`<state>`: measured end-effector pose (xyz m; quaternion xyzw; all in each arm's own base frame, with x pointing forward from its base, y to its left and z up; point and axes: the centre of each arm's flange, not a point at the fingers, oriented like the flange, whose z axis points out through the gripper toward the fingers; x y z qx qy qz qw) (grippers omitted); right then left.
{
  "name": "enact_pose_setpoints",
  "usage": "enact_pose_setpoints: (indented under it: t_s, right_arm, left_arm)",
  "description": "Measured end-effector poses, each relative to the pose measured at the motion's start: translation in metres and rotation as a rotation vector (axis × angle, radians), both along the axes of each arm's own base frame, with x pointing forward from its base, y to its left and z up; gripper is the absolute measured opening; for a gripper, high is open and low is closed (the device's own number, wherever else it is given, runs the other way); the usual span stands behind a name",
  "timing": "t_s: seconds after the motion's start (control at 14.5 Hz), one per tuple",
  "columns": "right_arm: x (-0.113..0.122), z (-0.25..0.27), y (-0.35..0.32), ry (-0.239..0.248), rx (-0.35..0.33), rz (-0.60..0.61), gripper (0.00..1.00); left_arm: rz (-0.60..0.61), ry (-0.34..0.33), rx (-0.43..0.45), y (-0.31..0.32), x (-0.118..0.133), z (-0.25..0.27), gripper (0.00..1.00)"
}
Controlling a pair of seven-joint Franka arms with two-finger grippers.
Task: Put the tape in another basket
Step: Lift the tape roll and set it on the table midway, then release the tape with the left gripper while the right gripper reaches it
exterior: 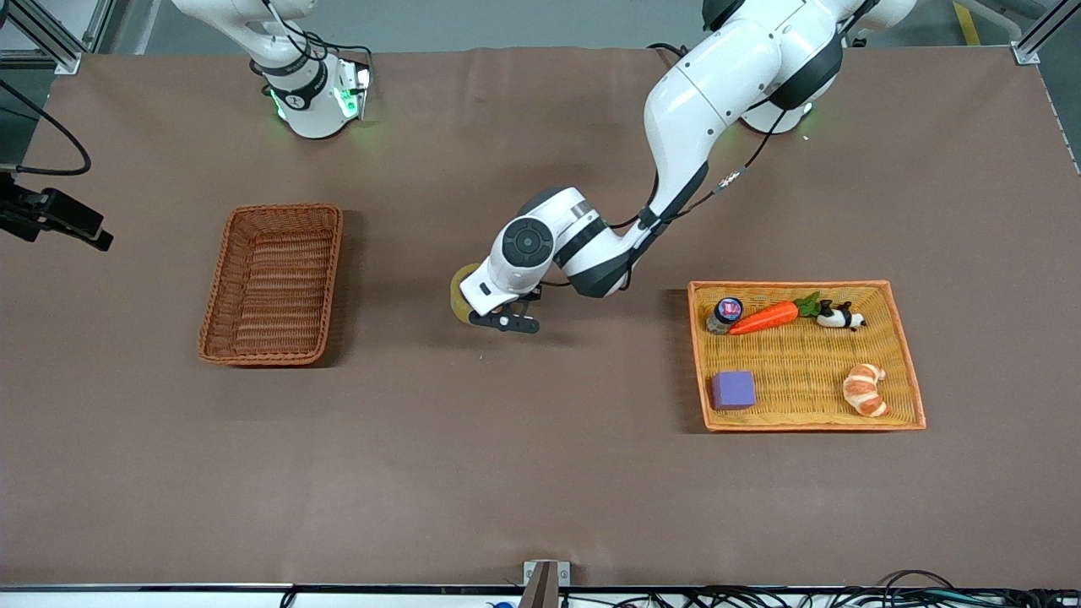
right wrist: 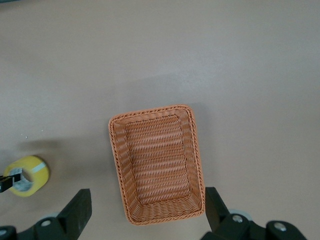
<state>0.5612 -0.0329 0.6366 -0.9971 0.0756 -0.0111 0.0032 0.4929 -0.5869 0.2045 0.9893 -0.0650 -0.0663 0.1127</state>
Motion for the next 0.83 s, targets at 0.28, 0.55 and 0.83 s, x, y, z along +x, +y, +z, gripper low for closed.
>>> enact_pose_setpoints:
  t_s: [0.28, 0.55, 0.83]
  right_arm:
    - [0.000, 0.000, -0.003, 0.000, 0.000, -0.005, 1.00]
    - [0.006, -0.017, 0.012, 0.031, 0.010, 0.022, 1.00]
    - [0.024, -0.091, 0.074, 0.076, 0.055, 0.106, 1.00]
  left_arm:
    - [0.024, -0.038, -0.027, 0.006, 0.020, 0.032, 0.58]
    - [0.050, 0.029, 0.087, 0.071, 0.060, 0.099, 0.72]
    - [0.107, -0.005, 0.146, 0.159, 0.097, 0.202, 0.96]
